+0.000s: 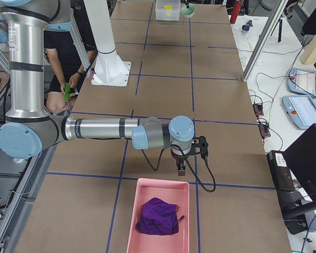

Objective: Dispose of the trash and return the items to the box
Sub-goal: 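Lift the pale green bowl and carry it to the clear bin, then lower the bowl into the clear bin and open the left gripper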

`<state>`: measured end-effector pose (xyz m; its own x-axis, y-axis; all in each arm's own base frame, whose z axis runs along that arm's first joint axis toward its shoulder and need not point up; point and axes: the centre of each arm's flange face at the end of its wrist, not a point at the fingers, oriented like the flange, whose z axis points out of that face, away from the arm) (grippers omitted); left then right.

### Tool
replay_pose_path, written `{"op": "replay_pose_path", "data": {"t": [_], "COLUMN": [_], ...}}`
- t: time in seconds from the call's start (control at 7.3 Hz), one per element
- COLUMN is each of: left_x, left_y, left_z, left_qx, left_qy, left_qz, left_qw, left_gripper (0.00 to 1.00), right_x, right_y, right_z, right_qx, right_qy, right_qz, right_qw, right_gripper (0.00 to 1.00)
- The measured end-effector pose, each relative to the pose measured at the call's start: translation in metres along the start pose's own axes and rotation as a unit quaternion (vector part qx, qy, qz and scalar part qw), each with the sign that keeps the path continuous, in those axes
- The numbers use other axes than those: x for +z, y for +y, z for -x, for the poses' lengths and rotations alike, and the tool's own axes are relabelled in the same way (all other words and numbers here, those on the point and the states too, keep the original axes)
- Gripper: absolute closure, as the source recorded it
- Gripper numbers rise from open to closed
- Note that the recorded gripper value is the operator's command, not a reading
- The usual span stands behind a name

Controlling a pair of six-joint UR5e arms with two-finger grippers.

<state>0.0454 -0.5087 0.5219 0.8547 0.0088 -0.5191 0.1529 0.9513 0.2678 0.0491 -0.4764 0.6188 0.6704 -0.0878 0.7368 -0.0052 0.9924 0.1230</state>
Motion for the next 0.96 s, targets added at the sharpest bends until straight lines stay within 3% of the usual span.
{"op": "replay_pose_path", "data": {"t": [0.41,0.96], "left_x": [0.013,0.082], "left_y": [0.025,0.120], "left_z": [0.156,0.260], "left_qx": [0.071,0.112], "left_qy": [-0.055,-0.064], "left_qz": [0.028,0.066], "left_qw": [0.9955,0.9894], "left_gripper": [1.00,1.00], "right_x": [-0.001,-0.005], "right_y": [0.000,-0.001], "right_z": [0.002,0.006], "right_qx": [0.001,-0.003], "right_qy": [-0.001,-0.001], "right_qz": [-0.001,-0.005], "right_qw": [1.0000,1.0000], "right_gripper": [0.00,0.00]}}
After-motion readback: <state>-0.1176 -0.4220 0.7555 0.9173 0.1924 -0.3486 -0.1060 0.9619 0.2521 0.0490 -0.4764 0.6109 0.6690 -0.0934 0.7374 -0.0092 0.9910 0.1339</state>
